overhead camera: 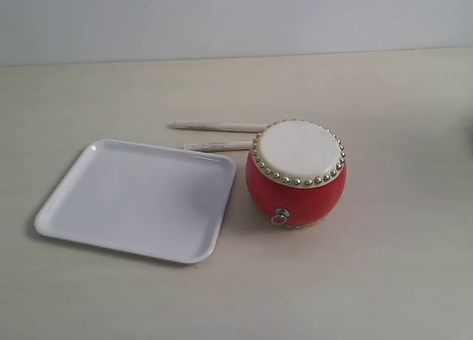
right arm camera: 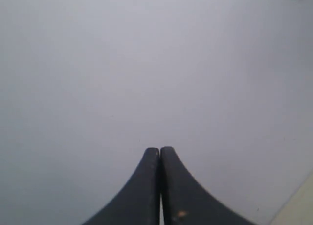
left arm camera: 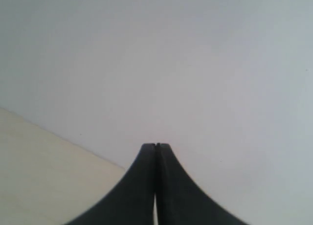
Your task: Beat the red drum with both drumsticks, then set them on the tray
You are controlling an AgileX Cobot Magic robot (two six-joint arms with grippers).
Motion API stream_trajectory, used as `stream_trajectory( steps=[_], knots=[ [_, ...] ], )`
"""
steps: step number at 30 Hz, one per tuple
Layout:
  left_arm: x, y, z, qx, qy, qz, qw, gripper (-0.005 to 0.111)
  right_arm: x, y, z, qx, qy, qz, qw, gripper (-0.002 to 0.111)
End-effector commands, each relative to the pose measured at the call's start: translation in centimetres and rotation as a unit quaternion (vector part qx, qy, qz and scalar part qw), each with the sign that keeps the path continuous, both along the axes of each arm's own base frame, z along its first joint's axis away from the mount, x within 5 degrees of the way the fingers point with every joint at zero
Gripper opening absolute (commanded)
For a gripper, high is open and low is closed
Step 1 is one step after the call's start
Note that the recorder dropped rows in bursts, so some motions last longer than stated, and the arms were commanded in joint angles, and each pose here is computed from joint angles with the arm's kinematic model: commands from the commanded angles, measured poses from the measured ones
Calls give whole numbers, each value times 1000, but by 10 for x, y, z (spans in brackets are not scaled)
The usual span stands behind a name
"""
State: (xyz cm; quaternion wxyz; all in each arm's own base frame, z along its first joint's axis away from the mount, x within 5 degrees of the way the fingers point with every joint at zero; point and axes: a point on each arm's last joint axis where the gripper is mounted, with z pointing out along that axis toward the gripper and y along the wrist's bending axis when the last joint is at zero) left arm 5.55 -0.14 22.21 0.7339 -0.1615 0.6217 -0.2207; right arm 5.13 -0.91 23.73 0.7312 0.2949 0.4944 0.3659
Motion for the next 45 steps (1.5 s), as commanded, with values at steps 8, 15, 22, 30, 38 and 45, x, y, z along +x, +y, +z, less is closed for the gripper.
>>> stream_trajectory(
  steps=[8,15,22,30,38,45],
  knots=[
    [-16,14,36,19,-217,93,971,0,5,2,-7,67,48,32,996,0],
    [19,17,34,-18,-96,98,990,0,56,17,33,-104,212,55,970,0],
    [99,-4,107,131,-12,36,991,0,77,20,33,-157,270,67,948,0],
    [149,-11,95,149,190,-13,970,0,74,24,22,-216,321,95,917,0],
    [206,-15,94,304,237,-40,922,0,72,25,19,-224,334,104,910,0],
    [281,-29,85,321,433,-173,824,0,72,25,19,-226,337,106,908,0]
  ],
)
